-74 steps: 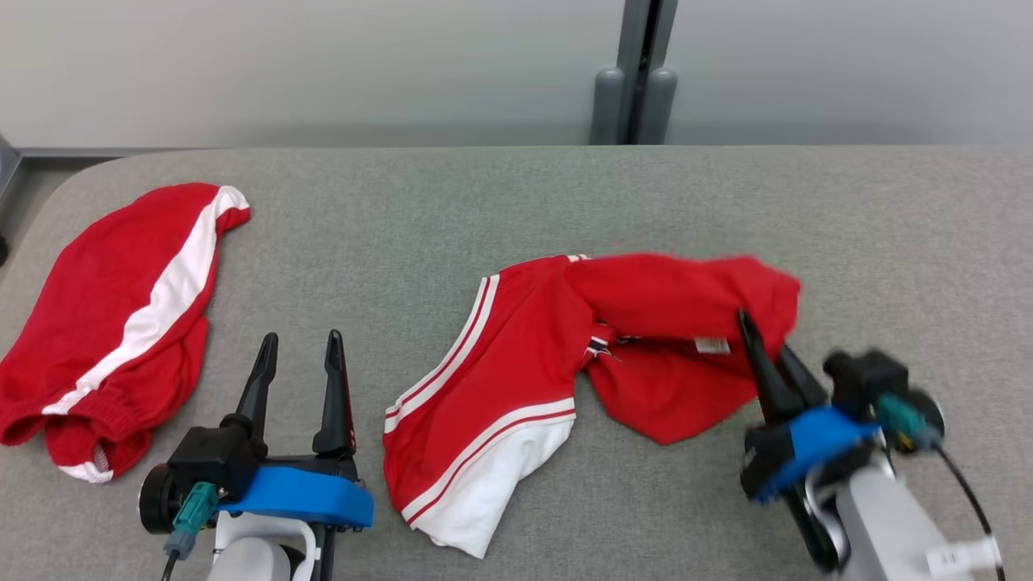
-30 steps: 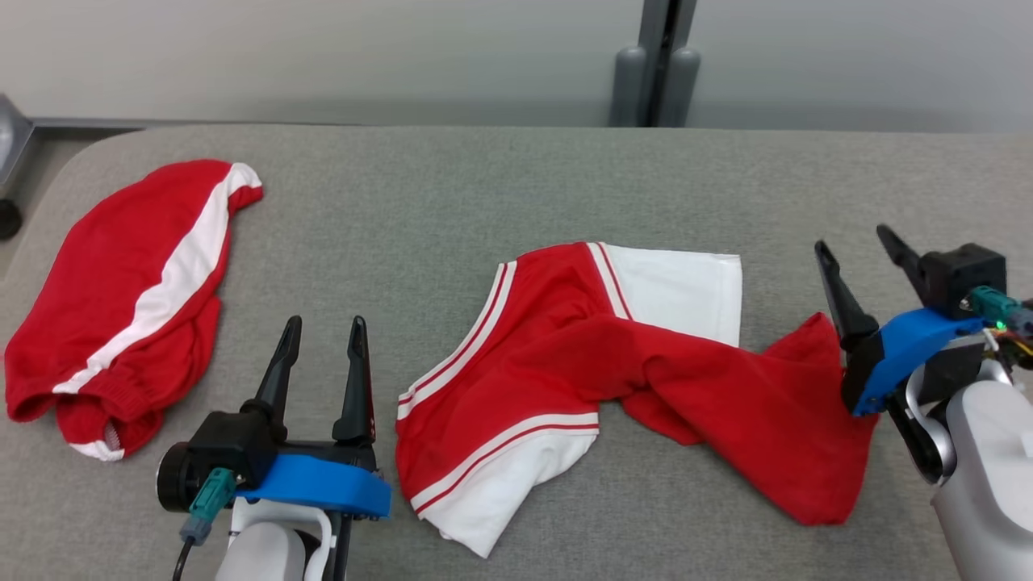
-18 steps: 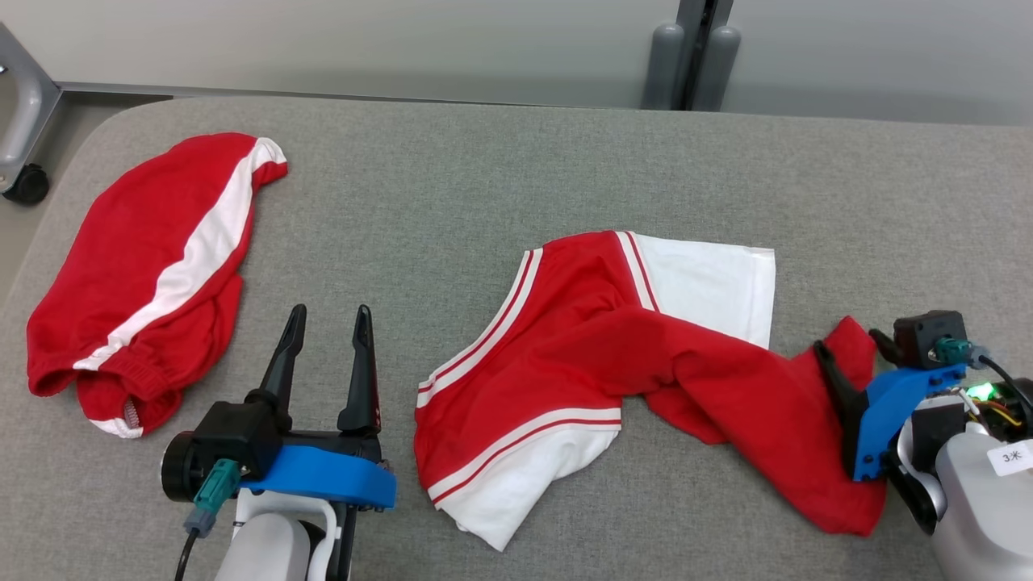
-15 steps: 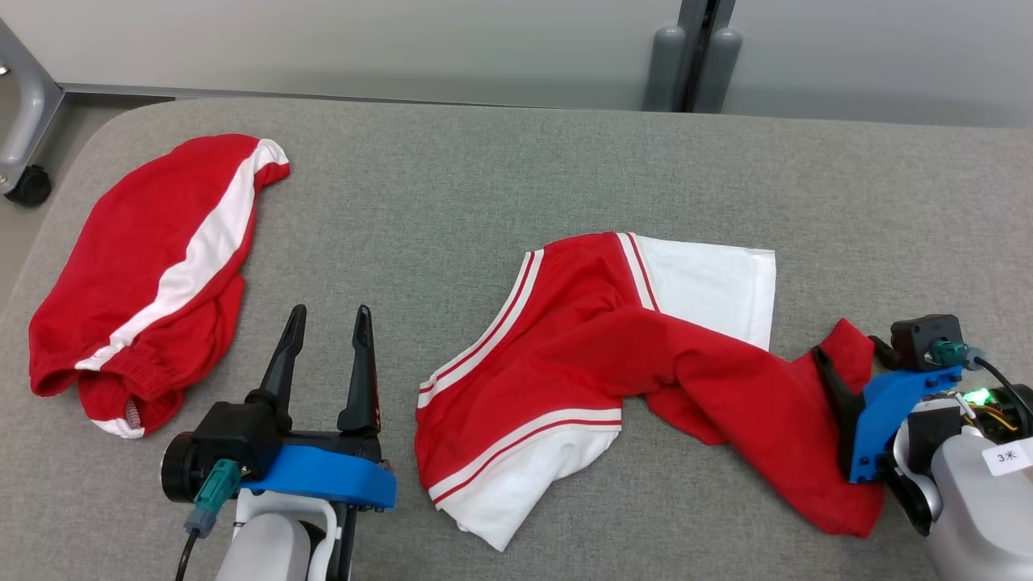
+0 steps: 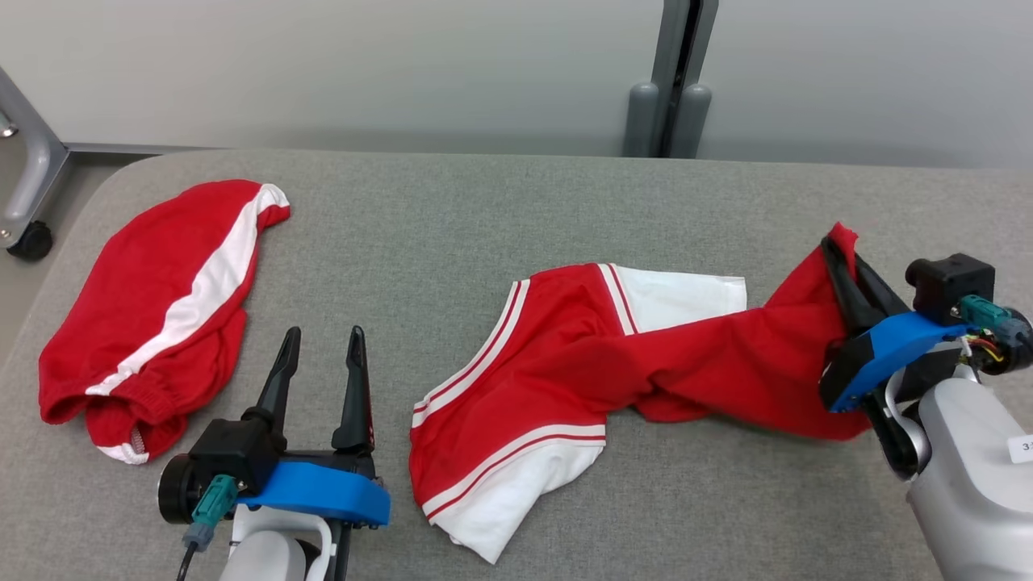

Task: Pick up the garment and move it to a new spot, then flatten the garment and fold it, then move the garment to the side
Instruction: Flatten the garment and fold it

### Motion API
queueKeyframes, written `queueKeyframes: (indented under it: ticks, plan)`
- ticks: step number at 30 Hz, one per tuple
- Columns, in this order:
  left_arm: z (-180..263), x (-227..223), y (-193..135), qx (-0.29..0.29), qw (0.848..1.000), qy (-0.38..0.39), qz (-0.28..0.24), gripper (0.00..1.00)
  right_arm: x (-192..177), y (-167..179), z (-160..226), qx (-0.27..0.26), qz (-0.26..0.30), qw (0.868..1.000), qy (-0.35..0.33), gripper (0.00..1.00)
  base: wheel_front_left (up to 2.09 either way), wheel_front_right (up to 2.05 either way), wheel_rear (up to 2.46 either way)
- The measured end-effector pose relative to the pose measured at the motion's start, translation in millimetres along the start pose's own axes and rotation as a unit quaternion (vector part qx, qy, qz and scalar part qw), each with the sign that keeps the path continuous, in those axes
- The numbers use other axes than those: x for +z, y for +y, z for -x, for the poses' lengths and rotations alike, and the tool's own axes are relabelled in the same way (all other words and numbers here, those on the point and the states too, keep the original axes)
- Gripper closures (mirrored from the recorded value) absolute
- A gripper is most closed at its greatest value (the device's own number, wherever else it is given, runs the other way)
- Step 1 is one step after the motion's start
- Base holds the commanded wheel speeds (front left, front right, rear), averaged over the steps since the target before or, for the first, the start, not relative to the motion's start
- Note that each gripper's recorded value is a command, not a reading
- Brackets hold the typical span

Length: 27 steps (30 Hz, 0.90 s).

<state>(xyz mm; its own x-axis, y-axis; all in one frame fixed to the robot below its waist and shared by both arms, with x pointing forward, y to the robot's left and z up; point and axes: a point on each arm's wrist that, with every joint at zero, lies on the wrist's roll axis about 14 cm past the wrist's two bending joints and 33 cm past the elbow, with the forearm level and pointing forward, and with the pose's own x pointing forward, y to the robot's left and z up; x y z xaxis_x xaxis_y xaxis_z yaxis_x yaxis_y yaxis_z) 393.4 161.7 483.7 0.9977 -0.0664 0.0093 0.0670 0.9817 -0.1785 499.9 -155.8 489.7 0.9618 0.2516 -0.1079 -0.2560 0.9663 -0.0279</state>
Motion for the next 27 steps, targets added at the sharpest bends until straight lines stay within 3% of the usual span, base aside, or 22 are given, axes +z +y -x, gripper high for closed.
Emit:
queueKeyframes:
  ticks: [4, 13, 27]
  plan:
    - [5, 1, -3, -0.003, 1.0, -0.001, 0.001, 0.0, 32, 5, 10, 0.0, -0.023, 0.998, -0.063, 1.0, 0.0, 0.0, 0.0]
    - [8, -4, -10, -0.015, 1.0, 0.004, 0.002, 0.0, 59, 4, 59, -0.014, -0.075, 0.988, -0.133, 1.0, 0.0, 0.0, 0.0]
    - [3, -3, -21, -0.034, 0.999, 0.004, 0.003, 0.0, 64, 6, 91, -0.029, -0.087, 0.987, -0.129, 1.0, 0.0, 0.0, 0.0]
